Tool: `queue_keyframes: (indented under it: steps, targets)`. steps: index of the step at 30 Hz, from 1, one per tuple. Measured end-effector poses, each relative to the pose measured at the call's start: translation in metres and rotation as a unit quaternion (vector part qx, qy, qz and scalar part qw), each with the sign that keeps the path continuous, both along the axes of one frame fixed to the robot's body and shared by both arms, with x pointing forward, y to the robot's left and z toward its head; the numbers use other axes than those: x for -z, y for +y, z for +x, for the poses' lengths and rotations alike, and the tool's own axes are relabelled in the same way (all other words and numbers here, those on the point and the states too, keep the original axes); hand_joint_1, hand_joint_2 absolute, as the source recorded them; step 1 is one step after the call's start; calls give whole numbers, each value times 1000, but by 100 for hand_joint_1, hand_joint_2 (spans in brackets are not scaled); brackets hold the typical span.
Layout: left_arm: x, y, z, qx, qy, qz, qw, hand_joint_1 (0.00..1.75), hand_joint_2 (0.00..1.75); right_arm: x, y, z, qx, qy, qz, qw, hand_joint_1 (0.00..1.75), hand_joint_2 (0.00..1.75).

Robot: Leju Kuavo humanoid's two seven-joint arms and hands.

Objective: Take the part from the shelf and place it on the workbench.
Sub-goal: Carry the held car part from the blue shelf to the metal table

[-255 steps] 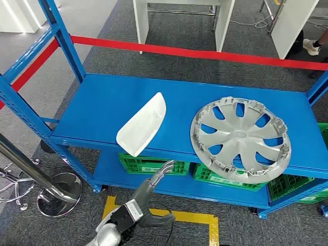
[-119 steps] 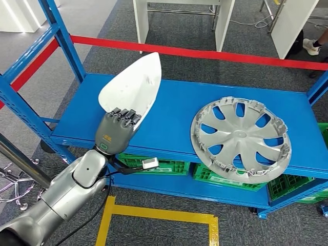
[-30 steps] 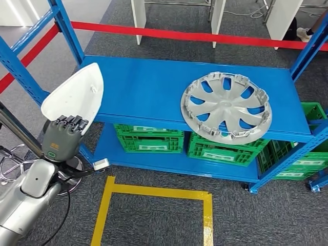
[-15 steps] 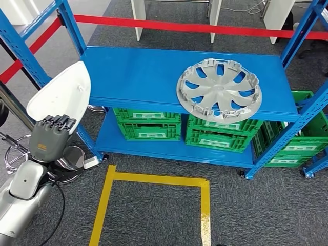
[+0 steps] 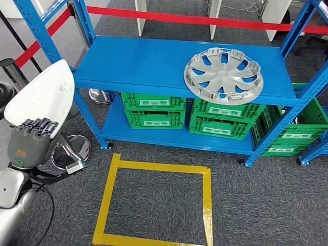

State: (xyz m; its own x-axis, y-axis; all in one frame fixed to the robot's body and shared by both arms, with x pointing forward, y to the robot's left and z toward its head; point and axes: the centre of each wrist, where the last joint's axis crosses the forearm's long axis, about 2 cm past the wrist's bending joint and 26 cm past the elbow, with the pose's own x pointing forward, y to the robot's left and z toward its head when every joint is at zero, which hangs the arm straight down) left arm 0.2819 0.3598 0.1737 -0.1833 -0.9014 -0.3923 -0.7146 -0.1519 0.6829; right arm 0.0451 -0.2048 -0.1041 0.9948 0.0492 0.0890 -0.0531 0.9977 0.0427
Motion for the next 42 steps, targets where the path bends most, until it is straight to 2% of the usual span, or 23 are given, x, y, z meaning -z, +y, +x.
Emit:
queue_keyframes:
  steps: [7,22,42]
  targets:
    - [-9,5,-5,1,-15,-6,1000,175,175,0,-2,3,-8,-7,-13,1000,0,0]
    - [-21,-8,1,21,-39,-32,999,175,175,2,-12,1,11,-13,-23,1000,0,0]
    - [-21,-15,2,29,-40,-46,998,175,175,2,-15,-1,15,-17,-34,999,0,0]
